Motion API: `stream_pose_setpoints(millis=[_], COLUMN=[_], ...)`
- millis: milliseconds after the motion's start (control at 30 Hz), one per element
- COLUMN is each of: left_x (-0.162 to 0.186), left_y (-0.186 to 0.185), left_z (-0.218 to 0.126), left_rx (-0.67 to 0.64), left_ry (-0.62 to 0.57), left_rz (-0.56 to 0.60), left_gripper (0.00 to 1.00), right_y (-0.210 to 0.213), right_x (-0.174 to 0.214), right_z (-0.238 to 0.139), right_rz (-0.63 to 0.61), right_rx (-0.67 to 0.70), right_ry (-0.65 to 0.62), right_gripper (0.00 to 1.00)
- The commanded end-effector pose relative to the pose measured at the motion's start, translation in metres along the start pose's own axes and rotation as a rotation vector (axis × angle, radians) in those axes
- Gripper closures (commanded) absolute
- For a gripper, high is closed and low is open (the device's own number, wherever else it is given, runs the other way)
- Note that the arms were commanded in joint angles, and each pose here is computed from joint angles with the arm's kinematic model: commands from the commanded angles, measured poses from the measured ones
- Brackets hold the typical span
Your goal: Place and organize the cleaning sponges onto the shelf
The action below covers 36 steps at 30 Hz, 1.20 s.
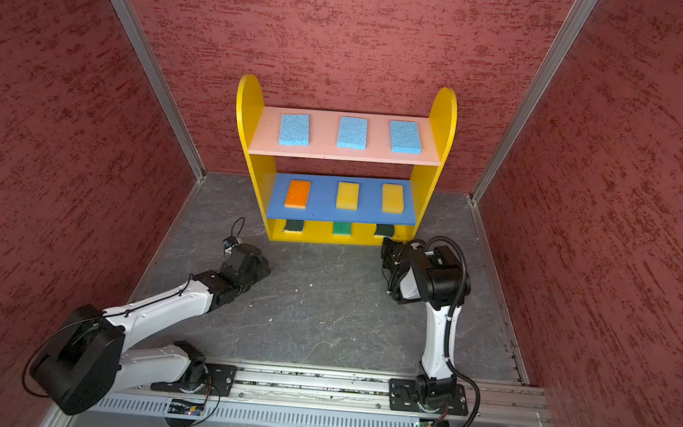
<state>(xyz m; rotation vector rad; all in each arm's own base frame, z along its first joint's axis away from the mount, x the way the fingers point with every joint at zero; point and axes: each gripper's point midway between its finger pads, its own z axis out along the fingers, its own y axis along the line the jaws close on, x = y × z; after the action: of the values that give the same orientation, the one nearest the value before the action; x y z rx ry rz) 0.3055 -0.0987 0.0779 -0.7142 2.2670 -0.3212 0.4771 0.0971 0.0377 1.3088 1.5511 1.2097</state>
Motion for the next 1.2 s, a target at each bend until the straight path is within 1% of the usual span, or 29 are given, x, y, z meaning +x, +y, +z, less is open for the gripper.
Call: stream_pose_setpoints(millis=[0, 533, 1167], left_x=[-0.01, -0.011, -0.011], left_y=[-0.006, -0.003, -0.004], left_z=[-0.002, -0.004, -0.002], left_rx=[0.002, -0.012, -0.023], left_ry=[-0.027, -0.027, -0.019], left_rz=[0.004, 0.004, 0.012], left_gripper=[0.43, 0.43, 0.44], right_y=[-0.041, -0.05, -0.058], right_x=[-0.004, -0.025, -0.031], right_z=[-0.003, -0.014, -0.01], right_rz=[-0.019, -0.015, -0.01], right_rx=[0.152, 0.196, 0.202], right_ry=[-0.002, -0.058, -0.052], right_gripper=[1.0, 1.0, 1.0])
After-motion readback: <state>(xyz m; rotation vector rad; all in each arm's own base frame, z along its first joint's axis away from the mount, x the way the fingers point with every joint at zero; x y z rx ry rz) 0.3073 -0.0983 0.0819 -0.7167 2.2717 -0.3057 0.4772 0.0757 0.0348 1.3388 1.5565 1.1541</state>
